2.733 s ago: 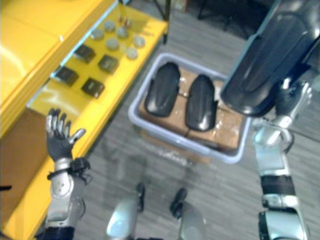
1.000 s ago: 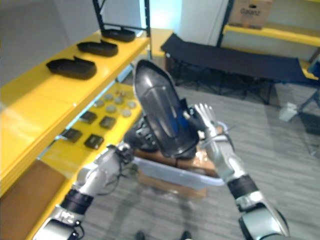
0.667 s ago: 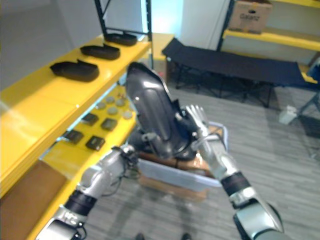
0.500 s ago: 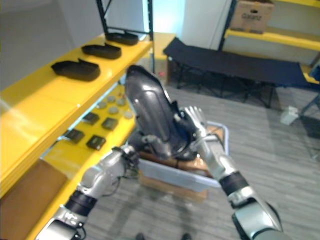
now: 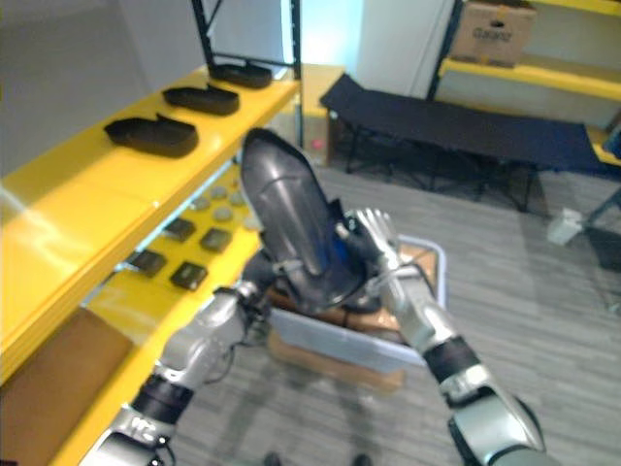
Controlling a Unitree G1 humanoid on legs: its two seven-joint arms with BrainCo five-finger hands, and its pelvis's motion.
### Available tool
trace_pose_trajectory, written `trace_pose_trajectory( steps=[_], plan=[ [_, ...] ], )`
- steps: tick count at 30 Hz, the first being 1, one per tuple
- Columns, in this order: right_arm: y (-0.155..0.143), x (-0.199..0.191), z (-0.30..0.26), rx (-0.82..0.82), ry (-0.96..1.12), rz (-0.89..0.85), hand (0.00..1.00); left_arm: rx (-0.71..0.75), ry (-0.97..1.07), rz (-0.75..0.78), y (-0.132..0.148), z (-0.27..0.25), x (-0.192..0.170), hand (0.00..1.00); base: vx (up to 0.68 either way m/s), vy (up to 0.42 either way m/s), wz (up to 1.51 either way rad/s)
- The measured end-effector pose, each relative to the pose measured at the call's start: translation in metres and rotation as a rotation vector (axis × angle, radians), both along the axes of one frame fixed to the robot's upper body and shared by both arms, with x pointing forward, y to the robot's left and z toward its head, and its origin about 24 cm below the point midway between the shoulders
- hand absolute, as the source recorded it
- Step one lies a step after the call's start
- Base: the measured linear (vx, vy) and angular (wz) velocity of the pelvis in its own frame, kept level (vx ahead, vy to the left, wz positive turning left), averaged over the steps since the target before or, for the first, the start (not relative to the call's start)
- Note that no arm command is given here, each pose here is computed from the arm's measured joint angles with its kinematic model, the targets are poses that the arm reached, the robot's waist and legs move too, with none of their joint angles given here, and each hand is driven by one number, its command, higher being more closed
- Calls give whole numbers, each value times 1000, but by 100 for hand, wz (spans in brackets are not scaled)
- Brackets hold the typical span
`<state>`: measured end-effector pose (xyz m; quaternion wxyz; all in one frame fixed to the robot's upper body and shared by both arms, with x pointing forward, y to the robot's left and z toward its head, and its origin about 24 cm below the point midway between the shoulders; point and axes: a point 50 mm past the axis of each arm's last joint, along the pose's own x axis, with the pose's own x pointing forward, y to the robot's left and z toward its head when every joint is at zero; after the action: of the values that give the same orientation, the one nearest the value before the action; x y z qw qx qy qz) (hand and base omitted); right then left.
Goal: Walk over and take plastic housings, then place them on the shelf
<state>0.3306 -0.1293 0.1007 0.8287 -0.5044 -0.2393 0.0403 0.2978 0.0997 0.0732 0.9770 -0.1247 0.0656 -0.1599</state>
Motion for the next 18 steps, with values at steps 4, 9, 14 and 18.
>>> trace_pose_trajectory(
  steps=[4,9,14,18],
  plan=[
    [2,-5,0,21,-42,16,100,-15,8,27,2,-3,-5,100,0,0,0],
    [1,-13,-1,38,-88,14,100,-68,46,44,2,-11,-10,100,0,0,0],
    [5,-17,-3,55,-92,27,100,-119,76,31,1,-16,-14,100,0,0,0],
    [15,-24,-5,81,-90,60,100,-151,103,56,1,-20,-14,100,0,0,0]
  ],
)
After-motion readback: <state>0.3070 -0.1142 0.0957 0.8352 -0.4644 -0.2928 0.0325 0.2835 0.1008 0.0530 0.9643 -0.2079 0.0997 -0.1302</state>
